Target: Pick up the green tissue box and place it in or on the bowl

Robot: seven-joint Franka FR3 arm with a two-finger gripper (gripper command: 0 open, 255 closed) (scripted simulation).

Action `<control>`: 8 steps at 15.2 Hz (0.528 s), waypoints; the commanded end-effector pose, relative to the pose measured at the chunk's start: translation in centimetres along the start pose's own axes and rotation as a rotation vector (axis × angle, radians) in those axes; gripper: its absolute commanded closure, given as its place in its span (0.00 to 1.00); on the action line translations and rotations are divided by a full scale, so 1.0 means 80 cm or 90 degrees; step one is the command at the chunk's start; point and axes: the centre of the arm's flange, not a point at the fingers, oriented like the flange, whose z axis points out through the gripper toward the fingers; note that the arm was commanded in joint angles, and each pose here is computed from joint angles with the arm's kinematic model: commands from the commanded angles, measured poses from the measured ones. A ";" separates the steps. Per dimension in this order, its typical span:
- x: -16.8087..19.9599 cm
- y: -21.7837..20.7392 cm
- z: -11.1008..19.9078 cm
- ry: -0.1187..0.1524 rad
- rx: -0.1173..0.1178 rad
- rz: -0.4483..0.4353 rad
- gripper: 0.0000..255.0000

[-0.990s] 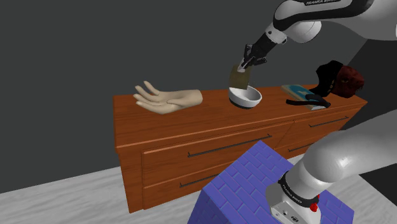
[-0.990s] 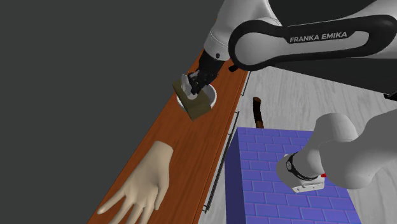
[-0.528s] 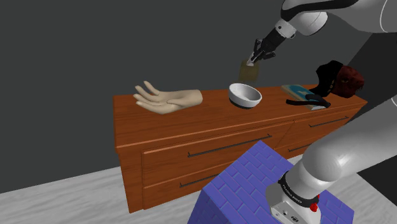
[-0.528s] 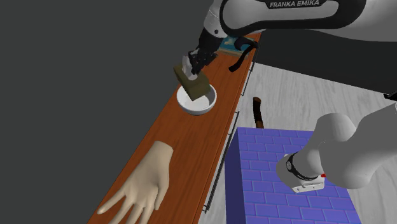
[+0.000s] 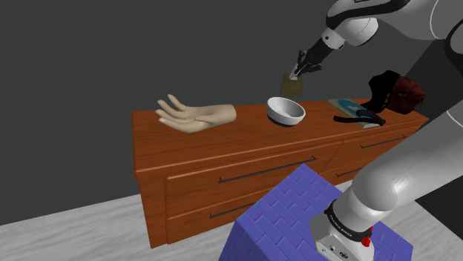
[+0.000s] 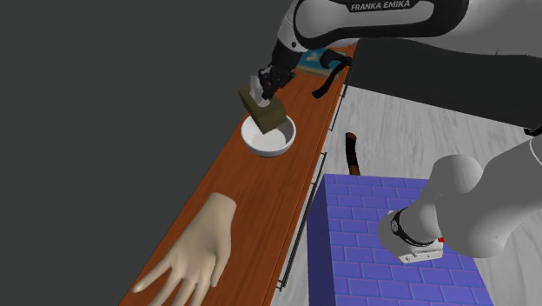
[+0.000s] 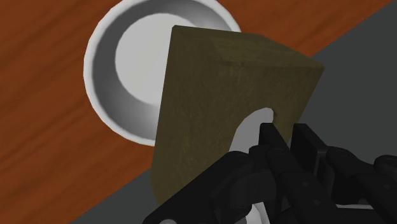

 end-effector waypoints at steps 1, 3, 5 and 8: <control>-0.002 0.005 0.011 0.000 0.000 0.000 1.00; -0.004 0.010 0.023 0.000 0.000 0.000 1.00; -0.006 0.014 0.036 0.000 0.000 0.000 1.00; -0.010 0.022 0.054 0.000 0.000 0.000 1.00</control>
